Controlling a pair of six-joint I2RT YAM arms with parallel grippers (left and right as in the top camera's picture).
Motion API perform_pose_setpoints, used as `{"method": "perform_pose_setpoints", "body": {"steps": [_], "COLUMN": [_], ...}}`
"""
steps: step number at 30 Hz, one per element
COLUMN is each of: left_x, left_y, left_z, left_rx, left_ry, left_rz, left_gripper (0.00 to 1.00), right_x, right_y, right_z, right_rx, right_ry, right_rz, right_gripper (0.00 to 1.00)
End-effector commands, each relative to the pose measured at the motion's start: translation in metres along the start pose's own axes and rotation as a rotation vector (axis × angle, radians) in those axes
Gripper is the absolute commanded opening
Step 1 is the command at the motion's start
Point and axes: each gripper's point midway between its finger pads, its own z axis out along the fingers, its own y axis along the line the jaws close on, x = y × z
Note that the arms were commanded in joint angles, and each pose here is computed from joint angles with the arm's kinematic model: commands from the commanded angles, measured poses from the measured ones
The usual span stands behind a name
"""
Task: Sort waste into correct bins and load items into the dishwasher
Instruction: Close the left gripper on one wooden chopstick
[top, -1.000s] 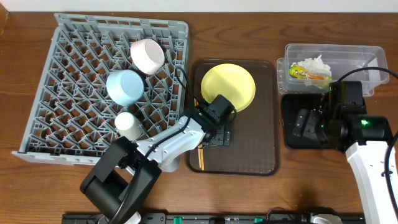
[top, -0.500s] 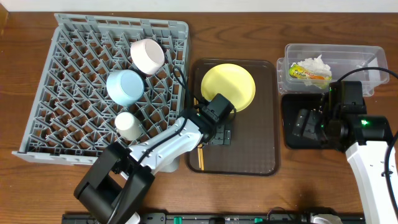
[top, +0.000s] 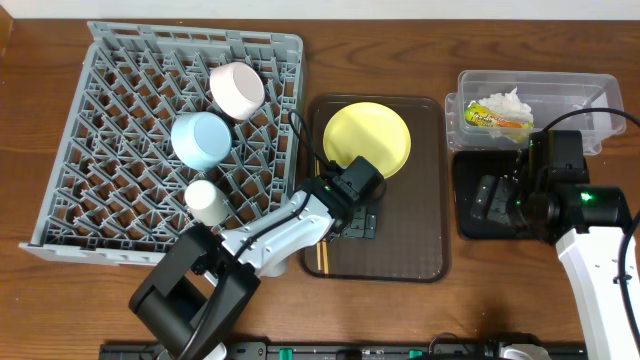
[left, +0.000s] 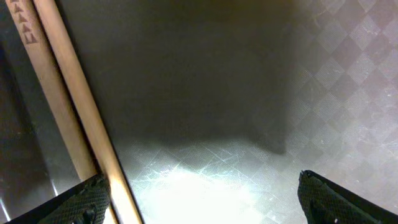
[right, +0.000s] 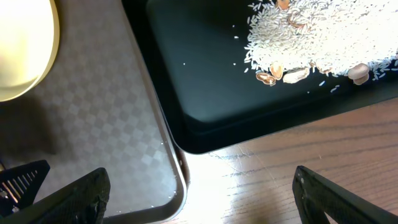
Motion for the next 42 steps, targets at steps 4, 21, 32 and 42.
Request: {"method": "perform_pose_setpoints", "body": {"steps": [4,21,32,42], "left_x": [-0.003,0.007,0.015,0.026], "left_y": [0.004,0.012,0.009,0.016], "left_z": [0.003,0.011,0.015,0.033], "left_rx": [-0.032,-0.053,-0.061,-0.096], "left_ry": [-0.014,0.014,0.029,0.083], "left_rz": [0.000,0.001,0.002,-0.040], "left_gripper": [0.96,0.59,0.59,0.48], "right_x": [-0.006,-0.005,-0.004,-0.003], "right_y": [0.000,0.001,0.002,0.002], "right_z": [-0.007,-0.007,-0.007,-0.007], "right_rx": [-0.008,-0.014,-0.020,-0.018], "right_ry": [-0.027,-0.020,-0.017,-0.013], "right_rz": [0.001,0.002,0.002,0.002], "right_gripper": [0.92,0.91,0.91,0.91]}}
